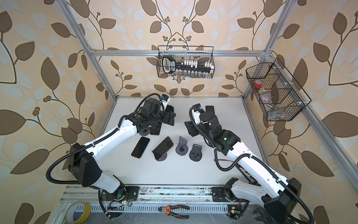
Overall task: Remove the phone from the phone stand
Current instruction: Place the phone at the top-center of the table.
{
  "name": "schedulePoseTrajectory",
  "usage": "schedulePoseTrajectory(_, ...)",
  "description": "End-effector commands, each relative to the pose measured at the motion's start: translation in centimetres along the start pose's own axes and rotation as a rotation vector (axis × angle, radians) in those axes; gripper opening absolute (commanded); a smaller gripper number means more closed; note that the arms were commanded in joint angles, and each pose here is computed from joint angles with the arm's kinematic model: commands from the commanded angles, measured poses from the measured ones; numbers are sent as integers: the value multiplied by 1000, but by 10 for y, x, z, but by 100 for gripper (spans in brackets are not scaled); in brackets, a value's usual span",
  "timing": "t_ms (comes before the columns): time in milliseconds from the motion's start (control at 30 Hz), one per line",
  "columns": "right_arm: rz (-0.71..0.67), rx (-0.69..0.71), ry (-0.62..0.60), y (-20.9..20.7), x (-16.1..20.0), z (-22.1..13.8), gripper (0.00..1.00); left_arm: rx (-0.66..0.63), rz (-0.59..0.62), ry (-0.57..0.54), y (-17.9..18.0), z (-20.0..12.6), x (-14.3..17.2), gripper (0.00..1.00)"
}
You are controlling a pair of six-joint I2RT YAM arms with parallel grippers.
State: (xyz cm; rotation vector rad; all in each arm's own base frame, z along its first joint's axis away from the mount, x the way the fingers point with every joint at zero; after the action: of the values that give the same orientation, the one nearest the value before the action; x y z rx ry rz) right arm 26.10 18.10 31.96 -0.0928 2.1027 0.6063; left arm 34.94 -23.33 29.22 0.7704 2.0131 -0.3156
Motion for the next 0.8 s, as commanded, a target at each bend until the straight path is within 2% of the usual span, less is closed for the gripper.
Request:
schedulePoseTrajectory(0, -8, -58, -30, 6, -16, 0, 58, 3, 9, -109, 5, -15, -33, 57)
schedulePoseTrajectory(267, 7, -64, -2, -8, -20, 9, 59, -14, -32, -85, 18, 2, -26, 57)
schedulePoseTrajectory(567, 39, -64, 27, -35, -33, 29, 59, -5, -51, -75, 34, 31, -38, 57)
schedulePoseTrajectory(767, 103, -97, 58, -44, -36, 51, 59, 7, -62, 8, 37, 55, -28, 58)
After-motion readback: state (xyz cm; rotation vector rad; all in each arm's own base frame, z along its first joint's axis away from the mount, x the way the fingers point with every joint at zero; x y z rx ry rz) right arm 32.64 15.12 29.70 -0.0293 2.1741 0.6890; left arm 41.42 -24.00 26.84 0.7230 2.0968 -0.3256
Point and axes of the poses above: each gripper's point midway between its finger pads, its own z axis out along the fingers, its own y axis along the line the jaws close on, x = y × z, the point moved 6 cm from there along -z, back along the fingers, and after that the axes turned 15 degrees about z, right-handed, at the moved point
